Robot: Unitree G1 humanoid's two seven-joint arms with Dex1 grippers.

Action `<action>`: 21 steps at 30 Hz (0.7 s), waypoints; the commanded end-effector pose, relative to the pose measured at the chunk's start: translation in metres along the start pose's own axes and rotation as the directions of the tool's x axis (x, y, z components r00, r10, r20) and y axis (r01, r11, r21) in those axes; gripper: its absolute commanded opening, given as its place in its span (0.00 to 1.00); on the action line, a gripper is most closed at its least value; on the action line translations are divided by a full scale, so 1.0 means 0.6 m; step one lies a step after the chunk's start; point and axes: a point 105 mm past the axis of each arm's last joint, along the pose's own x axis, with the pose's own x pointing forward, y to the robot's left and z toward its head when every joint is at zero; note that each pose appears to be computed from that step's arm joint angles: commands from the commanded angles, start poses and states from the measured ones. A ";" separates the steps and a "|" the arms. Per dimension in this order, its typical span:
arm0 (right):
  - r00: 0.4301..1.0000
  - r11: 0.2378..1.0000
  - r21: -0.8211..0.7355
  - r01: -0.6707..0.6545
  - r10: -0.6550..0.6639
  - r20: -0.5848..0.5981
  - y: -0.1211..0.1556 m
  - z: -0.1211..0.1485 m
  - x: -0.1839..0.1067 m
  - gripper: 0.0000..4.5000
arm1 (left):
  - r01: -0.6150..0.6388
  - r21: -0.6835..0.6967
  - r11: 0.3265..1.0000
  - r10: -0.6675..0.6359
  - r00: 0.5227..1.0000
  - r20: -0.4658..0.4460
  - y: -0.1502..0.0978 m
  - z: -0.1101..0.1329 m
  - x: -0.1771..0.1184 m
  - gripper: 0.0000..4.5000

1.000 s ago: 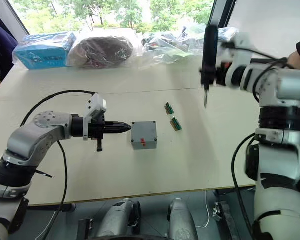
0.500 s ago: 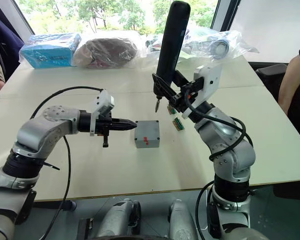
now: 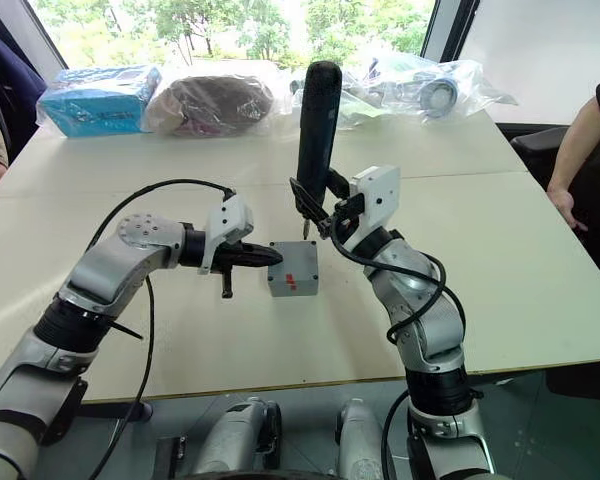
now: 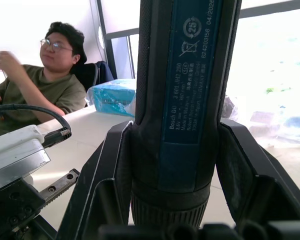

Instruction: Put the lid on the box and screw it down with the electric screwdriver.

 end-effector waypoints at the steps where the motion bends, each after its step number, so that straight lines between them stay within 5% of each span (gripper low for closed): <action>1: 0.997 0.999 -0.050 -0.012 0.016 0.079 0.005 0.027 -0.002 0.40 | 0.001 0.034 0.999 -0.001 1.000 0.011 0.000 0.007 0.000 0.00; 21: 0.996 0.997 -0.066 0.029 -0.024 0.081 -0.010 0.023 -0.008 0.40 | 0.008 0.041 0.999 -0.008 1.000 -0.001 0.003 -0.005 0.008 0.00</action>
